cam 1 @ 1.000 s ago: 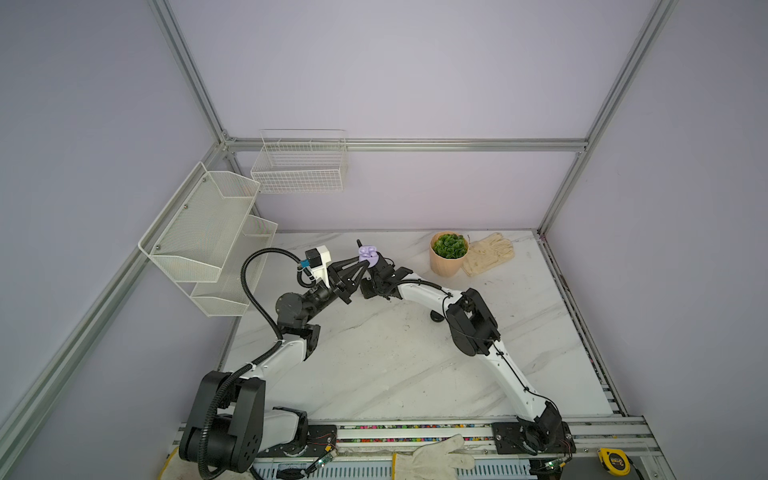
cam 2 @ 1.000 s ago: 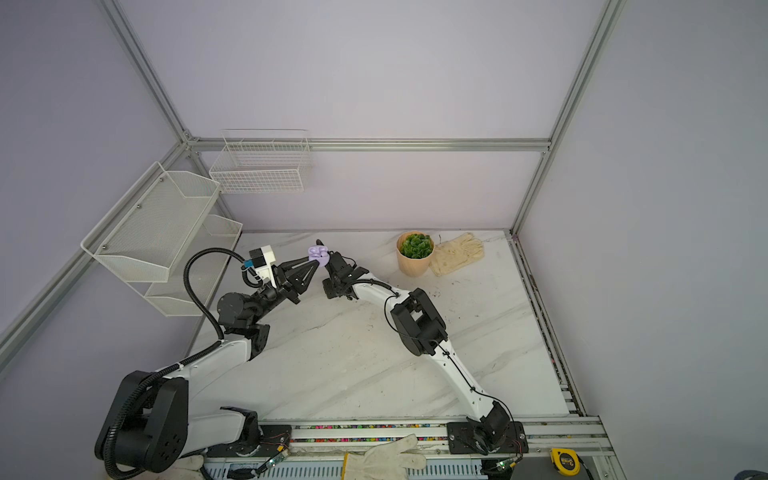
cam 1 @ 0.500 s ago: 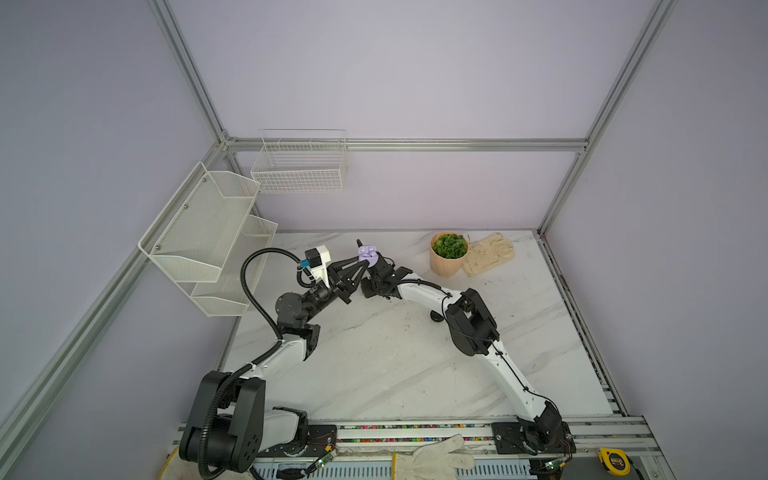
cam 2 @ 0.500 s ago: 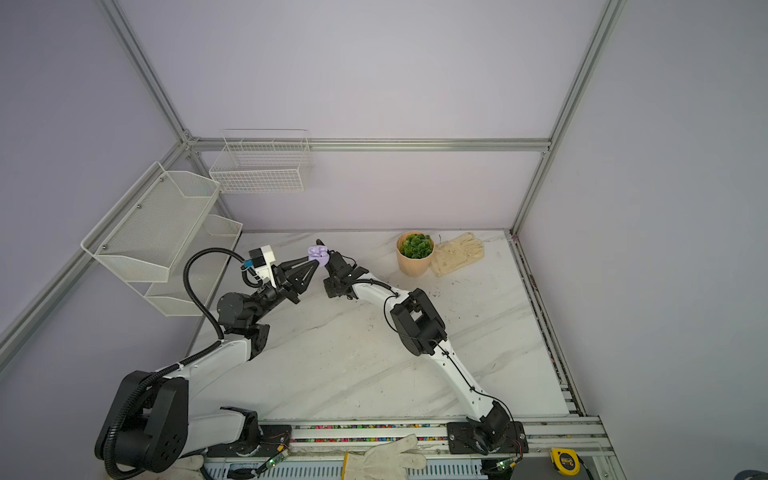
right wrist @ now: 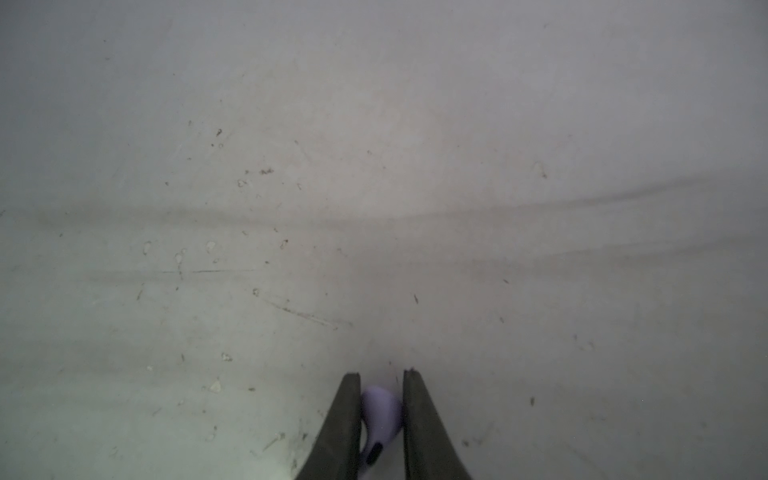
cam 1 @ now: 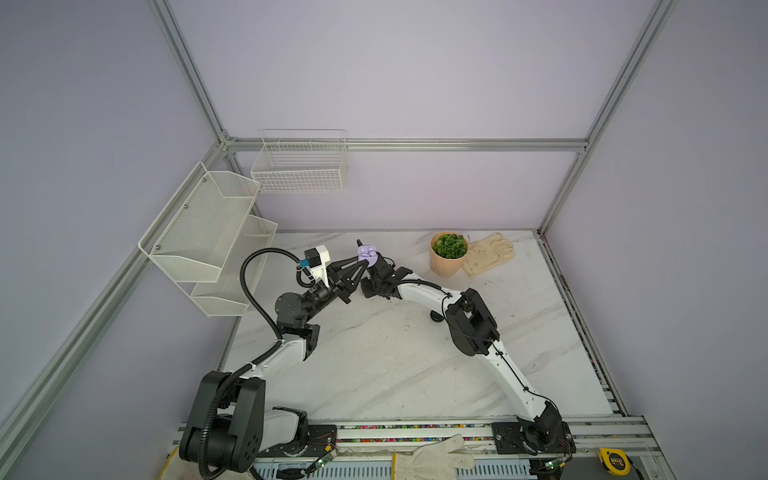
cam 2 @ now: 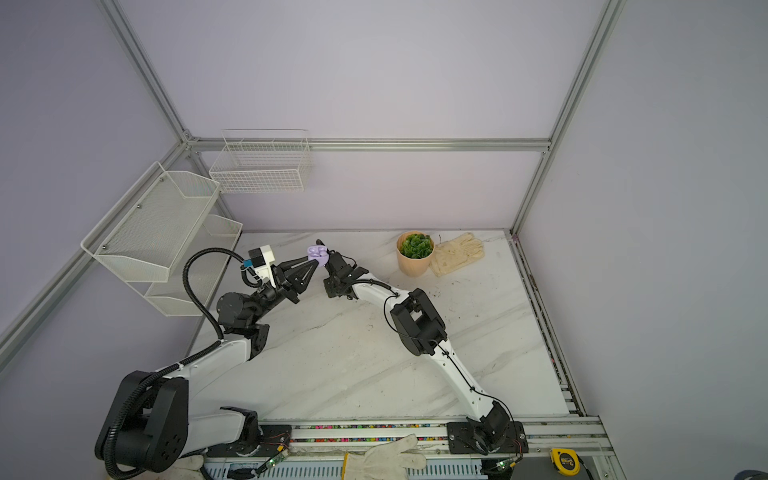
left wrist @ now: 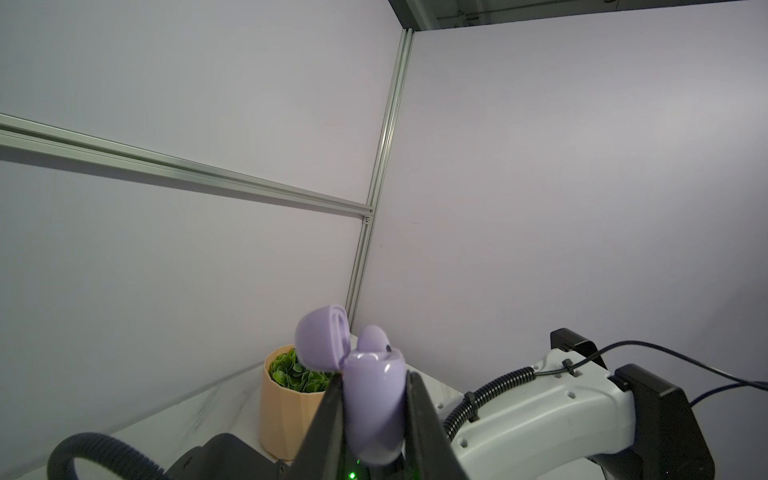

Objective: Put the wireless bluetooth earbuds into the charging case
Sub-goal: 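Close the right gripper on the lilac earbud and lift it, then carry the earbud with the right gripper to the case in the left gripper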

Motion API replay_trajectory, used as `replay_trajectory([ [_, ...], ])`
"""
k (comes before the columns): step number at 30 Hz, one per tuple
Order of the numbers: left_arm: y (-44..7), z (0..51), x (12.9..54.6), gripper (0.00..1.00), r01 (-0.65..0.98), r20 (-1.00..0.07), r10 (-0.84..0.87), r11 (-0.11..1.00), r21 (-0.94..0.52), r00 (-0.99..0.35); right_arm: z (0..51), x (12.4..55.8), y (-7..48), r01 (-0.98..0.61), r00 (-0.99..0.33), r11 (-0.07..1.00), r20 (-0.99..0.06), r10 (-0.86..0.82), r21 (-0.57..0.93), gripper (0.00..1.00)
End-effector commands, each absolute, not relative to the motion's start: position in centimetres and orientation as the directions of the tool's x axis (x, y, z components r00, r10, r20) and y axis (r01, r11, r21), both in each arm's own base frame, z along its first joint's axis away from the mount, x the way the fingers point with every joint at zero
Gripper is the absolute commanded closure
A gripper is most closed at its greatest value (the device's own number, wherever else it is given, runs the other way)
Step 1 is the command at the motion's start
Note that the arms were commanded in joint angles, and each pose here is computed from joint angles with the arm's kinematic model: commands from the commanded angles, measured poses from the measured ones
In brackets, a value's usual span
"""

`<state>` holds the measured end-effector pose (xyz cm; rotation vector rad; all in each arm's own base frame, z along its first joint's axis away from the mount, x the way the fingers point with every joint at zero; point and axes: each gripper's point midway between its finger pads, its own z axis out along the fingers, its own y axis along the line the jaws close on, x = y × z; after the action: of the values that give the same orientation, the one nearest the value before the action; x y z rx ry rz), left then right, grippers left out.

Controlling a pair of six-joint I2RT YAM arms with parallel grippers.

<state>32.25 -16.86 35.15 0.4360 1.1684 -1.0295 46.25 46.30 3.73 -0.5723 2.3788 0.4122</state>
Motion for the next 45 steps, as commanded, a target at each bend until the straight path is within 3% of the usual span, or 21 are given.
replay_trajectory([
  [1, -16.7, 35.3, 31.6, 1.00, 0.846, -0.897, -0.440, 0.492, -0.203, 0.041, 6.2, 45.8, 45.9, -0.486, -0.689, 0.862, -0.670, -0.277, 0.143, 0.81],
  [27, -17.1, 34.5, 31.4, 1.00, 0.860, -0.882, -0.467, 0.426, -0.281, -0.056, 12.5, 41.5, 41.1, -0.469, -0.659, 0.861, -0.726, -0.194, 0.196, 0.83],
  [38, -17.5, 35.4, 31.4, 1.00, 0.878, -0.875, -0.482, 0.396, -0.268, -0.050, 20.4, 40.9, 36.1, -0.435, -0.583, 0.880, -0.805, -0.111, 0.193, 0.83],
  [45, -17.9, 36.4, 31.5, 1.00, 0.902, -0.870, -0.492, 0.360, -0.238, -0.033, 28.5, 40.1, 33.1, -0.449, -0.469, 0.875, -0.881, -0.057, 0.182, 0.83],
])
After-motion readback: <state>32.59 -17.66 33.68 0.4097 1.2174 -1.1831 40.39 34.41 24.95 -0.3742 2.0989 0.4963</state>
